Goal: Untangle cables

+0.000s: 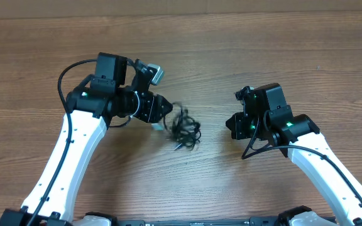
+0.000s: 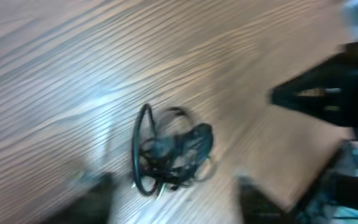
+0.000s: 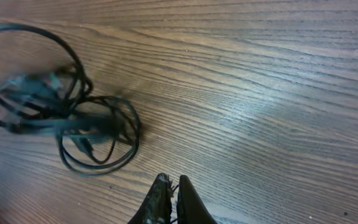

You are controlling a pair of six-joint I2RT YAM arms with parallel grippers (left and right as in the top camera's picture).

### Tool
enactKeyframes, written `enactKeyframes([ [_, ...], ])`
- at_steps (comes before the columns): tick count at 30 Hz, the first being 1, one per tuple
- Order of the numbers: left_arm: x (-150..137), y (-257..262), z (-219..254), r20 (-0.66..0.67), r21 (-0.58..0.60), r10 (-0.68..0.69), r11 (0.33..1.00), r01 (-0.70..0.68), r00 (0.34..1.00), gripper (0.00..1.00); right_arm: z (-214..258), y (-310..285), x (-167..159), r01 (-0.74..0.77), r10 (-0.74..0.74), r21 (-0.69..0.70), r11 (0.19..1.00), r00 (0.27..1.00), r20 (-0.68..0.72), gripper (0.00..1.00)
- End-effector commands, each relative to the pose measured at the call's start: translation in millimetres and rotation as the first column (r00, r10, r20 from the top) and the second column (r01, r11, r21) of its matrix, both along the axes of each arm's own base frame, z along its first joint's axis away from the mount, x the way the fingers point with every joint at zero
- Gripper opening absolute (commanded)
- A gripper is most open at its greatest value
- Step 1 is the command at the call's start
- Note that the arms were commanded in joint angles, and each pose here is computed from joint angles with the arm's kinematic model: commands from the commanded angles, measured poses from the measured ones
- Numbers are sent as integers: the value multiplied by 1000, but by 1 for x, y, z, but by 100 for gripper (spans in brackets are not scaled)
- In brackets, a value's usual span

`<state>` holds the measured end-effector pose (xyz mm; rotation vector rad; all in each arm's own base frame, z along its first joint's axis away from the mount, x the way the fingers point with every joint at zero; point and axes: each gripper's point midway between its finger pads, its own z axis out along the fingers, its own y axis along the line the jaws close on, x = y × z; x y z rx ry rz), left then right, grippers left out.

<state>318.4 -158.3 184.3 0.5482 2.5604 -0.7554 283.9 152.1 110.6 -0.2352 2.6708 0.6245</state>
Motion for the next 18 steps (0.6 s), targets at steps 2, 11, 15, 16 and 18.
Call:
enactKeyframes([
  [2, 4, 13, -41, -83, 113, 51, 993, -42, 995, 100, 5, 3, 2, -15, 15, 12, 1000, 1000, 17, 4],
  [11, 5, 1, -66, -130, 100, -32, 994, 45, 991, 85, 5, 3, 2, -15, 14, 11, 1000, 1000, 16, 4],
  [15, -5, -16, -55, -115, 13, -132, 991, 135, 985, 82, 5, 3, 2, -15, 15, 11, 1000, 1000, 17, 4],
  [16, -7, -19, -51, -112, -9, -148, 989, 148, 983, 82, 5, 3, 2, -15, 15, 11, 1000, 1000, 17, 4],
  [18, -13, -26, -42, -93, -62, -192, 981, 187, 977, 82, 5, 3, 2, -15, 15, 11, 1000, 1000, 17, 4],
])
